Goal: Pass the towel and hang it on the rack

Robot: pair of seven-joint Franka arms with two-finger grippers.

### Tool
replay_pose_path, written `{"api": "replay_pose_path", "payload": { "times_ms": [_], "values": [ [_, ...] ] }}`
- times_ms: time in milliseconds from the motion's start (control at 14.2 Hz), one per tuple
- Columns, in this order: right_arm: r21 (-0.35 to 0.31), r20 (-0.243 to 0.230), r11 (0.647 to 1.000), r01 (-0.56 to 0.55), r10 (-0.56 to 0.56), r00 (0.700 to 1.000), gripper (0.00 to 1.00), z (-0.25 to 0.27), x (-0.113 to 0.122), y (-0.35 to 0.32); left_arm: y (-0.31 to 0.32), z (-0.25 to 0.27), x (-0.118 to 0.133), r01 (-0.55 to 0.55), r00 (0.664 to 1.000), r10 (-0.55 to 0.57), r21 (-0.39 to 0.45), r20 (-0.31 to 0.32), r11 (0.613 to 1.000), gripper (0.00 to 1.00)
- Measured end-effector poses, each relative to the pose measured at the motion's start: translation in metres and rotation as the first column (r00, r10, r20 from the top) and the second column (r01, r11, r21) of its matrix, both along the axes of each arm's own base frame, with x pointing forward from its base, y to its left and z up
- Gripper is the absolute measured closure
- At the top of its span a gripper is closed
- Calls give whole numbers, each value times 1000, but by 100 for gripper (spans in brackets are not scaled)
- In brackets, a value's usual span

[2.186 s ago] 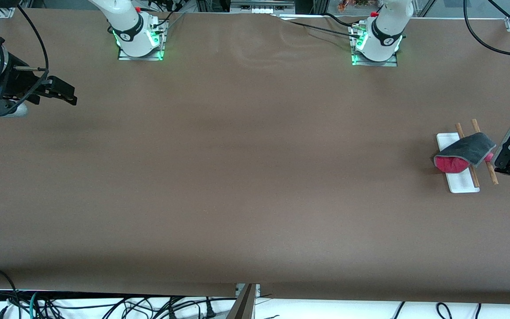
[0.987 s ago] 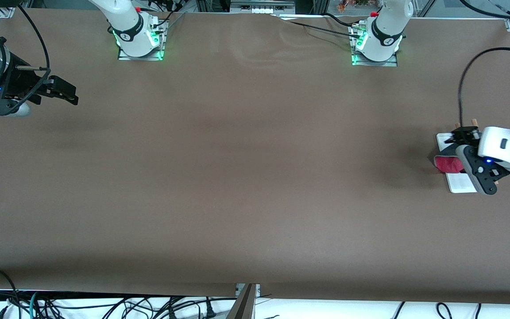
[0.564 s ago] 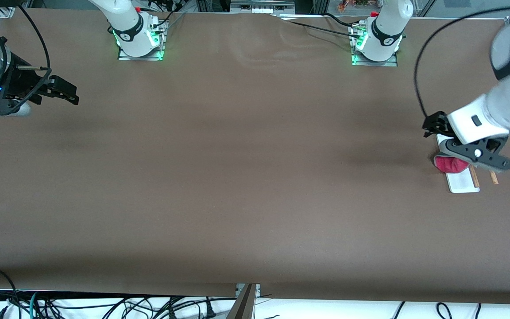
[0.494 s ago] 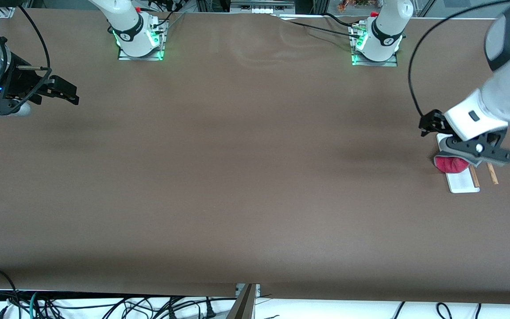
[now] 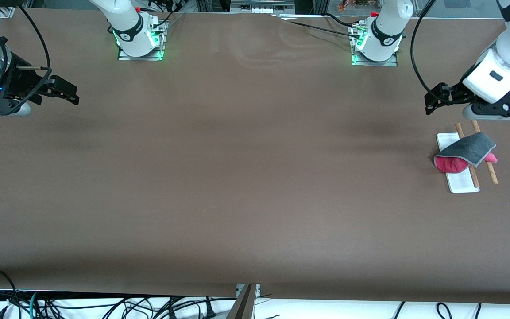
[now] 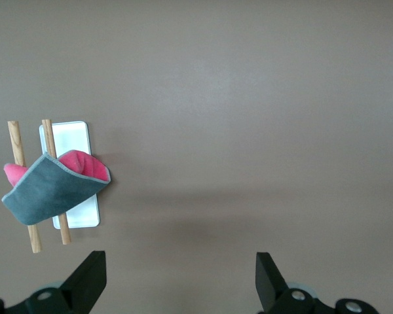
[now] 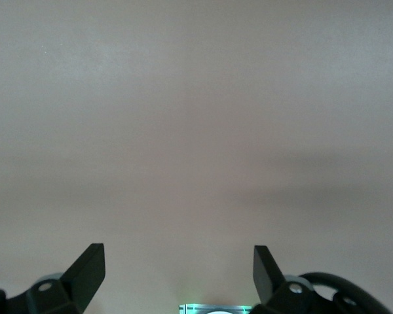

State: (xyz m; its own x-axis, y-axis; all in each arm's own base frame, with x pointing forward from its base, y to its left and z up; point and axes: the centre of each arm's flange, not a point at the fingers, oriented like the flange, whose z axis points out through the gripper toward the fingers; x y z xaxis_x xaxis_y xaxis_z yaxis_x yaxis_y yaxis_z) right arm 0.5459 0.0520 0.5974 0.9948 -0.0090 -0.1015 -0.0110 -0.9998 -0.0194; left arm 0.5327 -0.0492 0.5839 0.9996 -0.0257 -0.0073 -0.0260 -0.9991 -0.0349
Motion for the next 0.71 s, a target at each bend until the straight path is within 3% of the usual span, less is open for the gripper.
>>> {"api": "replay_pose_path", "payload": {
  "times_ms": [705],
  "values": [
    [0, 0, 1000, 0, 0, 1000, 0, 0, 0, 0, 20, -10, -2, -34, 998, 31, -48, -48, 998, 0]
  ]
}}
